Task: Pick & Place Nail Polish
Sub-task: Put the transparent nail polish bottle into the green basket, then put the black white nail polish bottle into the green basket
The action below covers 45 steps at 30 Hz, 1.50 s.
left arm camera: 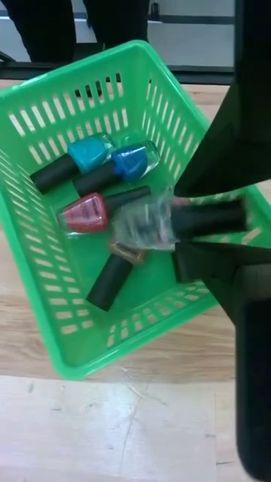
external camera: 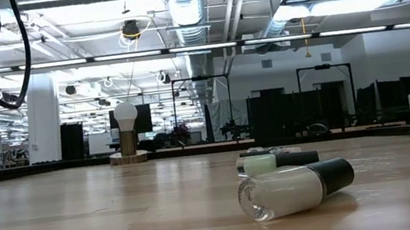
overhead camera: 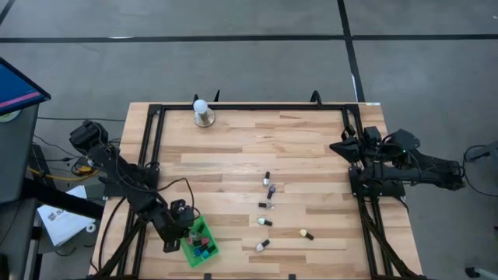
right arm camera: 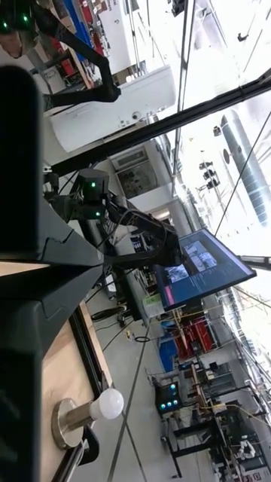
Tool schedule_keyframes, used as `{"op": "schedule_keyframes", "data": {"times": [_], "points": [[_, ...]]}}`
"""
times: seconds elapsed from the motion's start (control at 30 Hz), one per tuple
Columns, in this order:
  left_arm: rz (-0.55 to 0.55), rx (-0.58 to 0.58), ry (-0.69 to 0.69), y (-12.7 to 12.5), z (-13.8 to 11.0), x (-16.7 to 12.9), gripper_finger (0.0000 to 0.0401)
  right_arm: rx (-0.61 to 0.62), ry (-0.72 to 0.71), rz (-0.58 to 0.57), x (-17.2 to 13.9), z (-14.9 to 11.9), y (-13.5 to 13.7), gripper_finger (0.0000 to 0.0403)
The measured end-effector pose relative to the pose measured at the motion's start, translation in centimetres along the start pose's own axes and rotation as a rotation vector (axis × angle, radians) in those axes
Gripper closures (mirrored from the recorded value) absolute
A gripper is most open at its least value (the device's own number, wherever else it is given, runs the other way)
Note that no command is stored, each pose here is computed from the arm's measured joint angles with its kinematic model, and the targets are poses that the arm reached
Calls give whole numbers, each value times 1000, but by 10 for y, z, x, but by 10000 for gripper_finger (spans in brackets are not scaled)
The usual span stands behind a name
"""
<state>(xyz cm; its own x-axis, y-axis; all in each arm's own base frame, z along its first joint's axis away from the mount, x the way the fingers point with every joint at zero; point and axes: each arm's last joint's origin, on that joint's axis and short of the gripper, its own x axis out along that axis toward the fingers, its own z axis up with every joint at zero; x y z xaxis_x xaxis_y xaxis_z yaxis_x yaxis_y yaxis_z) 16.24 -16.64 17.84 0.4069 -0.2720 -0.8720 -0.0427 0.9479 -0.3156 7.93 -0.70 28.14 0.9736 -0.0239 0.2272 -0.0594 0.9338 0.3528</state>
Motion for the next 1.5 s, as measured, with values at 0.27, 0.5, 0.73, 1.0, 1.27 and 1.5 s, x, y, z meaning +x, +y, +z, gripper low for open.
{"op": "schedule_keyframes", "data": {"times": [0.27, 0.5, 0.73, 1.0, 1.27, 1.5], "points": [[-19, -8, 16, -1, 0, -1, 304, 0, 0, 0, 0, 0, 0, 402], [-112, -114, -68, 2, 21, -26, 320, 0, 1, 0, 0, 0, 0, 402], [-25, -104, -371, 28, 60, -65, 359, -5, 19, -7, 0, -2, -1, 403], [144, -167, -560, 76, 97, -81, 397, 12, 115, -51, 0, -11, -5, 403], [323, -289, -788, 125, 146, -64, 399, 12, 114, -51, 0, -11, -5, 403], [285, -255, -829, 148, 171, -31, 374, 37, 113, -53, 0, -11, -5, 403]]}}
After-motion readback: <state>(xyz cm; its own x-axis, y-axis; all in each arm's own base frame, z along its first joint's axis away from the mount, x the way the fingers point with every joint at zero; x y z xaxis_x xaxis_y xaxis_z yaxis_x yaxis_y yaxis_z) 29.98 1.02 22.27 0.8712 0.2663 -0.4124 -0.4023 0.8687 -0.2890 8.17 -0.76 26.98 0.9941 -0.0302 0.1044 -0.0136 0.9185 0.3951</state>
